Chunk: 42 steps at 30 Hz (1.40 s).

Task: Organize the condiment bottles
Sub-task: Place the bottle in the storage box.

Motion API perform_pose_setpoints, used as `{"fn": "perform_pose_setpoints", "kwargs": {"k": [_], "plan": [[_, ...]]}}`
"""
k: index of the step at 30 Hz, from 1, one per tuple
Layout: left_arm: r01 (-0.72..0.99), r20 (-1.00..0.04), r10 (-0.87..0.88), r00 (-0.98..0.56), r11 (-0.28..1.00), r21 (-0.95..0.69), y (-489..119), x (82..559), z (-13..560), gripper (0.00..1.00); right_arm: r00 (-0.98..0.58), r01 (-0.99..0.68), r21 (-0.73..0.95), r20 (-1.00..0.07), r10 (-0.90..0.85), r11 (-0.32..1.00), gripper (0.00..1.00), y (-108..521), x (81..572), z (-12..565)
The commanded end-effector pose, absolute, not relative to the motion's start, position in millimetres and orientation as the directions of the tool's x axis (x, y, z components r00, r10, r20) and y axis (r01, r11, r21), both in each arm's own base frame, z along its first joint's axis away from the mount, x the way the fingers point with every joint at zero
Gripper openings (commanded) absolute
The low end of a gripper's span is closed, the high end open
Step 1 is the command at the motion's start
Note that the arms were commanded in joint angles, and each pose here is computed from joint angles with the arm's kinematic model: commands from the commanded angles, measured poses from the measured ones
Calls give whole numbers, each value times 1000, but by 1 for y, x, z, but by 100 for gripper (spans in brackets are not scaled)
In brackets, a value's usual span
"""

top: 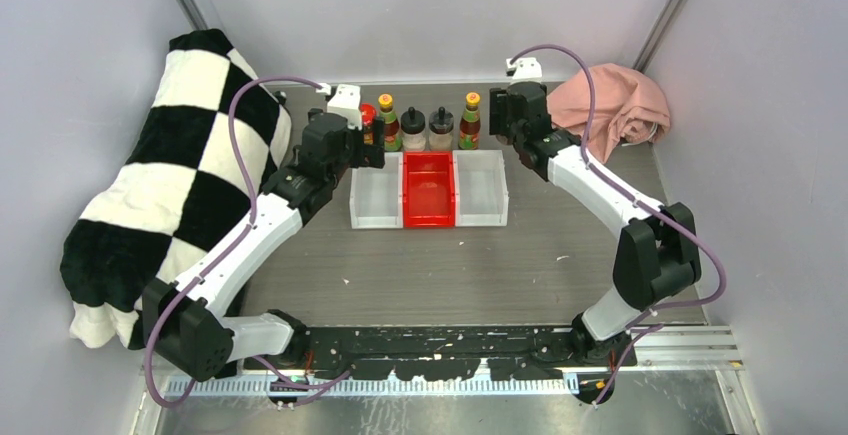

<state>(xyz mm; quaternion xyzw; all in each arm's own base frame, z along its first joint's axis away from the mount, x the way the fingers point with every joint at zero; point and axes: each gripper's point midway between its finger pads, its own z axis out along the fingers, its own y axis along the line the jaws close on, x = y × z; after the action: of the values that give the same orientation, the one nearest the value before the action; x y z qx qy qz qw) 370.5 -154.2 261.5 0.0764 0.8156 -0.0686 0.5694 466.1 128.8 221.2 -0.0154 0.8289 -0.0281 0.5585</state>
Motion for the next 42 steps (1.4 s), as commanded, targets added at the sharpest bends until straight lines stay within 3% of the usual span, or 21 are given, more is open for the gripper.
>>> {"fn": "perform_pose_setpoints", "kwargs": {"k": [1,22,42], "plan": [[196,-961,29,-276,980,-27,-152,370,281,97,-183,27,-9,-983,-4,1000,1,134,456,295],[172,-957,46,-285,985,-4,-149,373,272,97,-179,-53,8,-984,-2,999,1,175,404,290],[165,-954,59,-293,986,11,-149,374,266,97,-211,-116,104,-974,77,988,1,193,396,263]]}}
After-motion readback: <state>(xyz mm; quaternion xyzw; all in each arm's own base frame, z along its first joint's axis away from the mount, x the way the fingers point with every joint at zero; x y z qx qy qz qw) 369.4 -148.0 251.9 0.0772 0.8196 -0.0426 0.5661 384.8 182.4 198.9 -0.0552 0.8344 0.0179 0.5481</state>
